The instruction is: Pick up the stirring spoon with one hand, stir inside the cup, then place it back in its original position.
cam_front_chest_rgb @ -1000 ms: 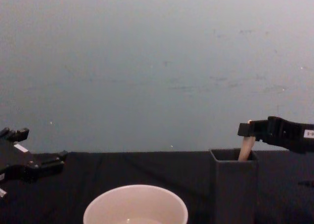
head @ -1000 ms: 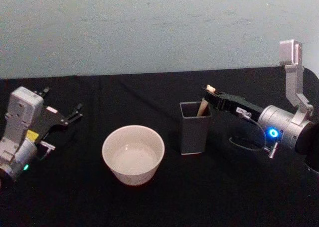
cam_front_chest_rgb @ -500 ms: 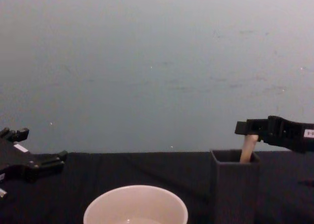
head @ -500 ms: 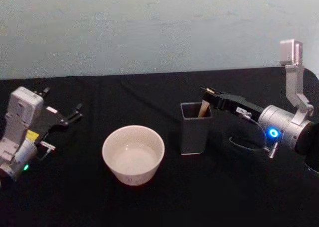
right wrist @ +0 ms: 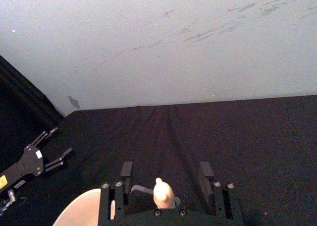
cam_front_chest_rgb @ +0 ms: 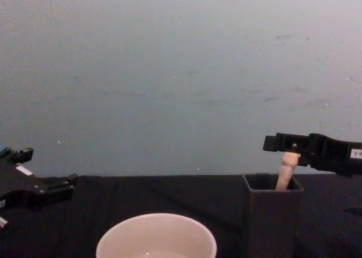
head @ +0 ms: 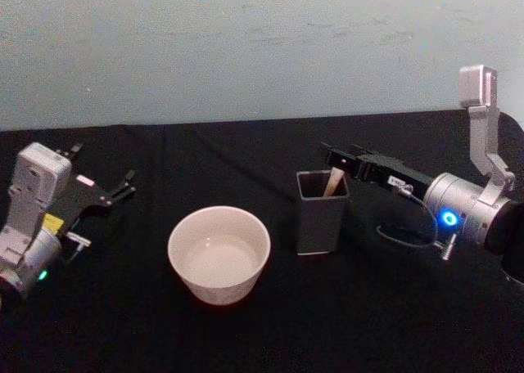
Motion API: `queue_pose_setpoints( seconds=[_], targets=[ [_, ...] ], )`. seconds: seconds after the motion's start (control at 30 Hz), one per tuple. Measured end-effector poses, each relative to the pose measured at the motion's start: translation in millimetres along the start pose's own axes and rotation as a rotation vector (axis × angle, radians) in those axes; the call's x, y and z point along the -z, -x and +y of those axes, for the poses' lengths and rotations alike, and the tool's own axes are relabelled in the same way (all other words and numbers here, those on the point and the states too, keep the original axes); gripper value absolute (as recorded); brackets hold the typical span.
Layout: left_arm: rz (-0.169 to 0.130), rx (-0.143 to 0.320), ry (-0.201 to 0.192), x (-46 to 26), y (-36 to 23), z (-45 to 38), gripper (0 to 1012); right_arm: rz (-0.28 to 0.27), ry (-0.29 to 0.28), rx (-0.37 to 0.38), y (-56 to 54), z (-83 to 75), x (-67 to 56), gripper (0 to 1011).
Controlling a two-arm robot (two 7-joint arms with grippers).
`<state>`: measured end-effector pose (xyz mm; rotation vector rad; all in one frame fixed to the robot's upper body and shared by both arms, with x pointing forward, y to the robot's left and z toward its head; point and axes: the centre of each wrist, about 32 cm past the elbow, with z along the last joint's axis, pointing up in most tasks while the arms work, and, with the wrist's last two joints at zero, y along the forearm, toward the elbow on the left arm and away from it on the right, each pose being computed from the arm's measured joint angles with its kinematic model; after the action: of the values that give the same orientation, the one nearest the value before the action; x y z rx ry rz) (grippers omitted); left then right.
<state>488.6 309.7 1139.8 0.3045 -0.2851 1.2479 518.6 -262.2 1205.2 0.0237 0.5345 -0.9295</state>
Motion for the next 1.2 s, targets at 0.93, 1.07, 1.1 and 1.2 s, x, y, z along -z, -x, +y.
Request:
queue_pose_setpoints(
  seconds=[0.93, 1.07, 1.1, 1.2],
  targets=[
    [0.000, 0.000, 0.000, 0.0, 0.0, 0.0, 1001, -0.400, -0.466, 0.337, 17.4, 8.9, 16.6, 1003],
    [0.000, 0.000, 0.000, 0.0, 0.0, 0.0, 1001, -0.455, -0.400, 0.403, 4.5, 7.0, 35.8, 1003],
    [0.000, 0.000, 0.000, 0.0, 0.0, 0.0, 1001, -0.475, -0.362, 0.425, -1.5, 4.9, 45.1, 1003],
    [0.000, 0.000, 0.000, 0.0, 0.0, 0.0, 1001, -0.505, -0.297, 0.455, -11.1, 0.7, 61.1, 1003]
  ],
)
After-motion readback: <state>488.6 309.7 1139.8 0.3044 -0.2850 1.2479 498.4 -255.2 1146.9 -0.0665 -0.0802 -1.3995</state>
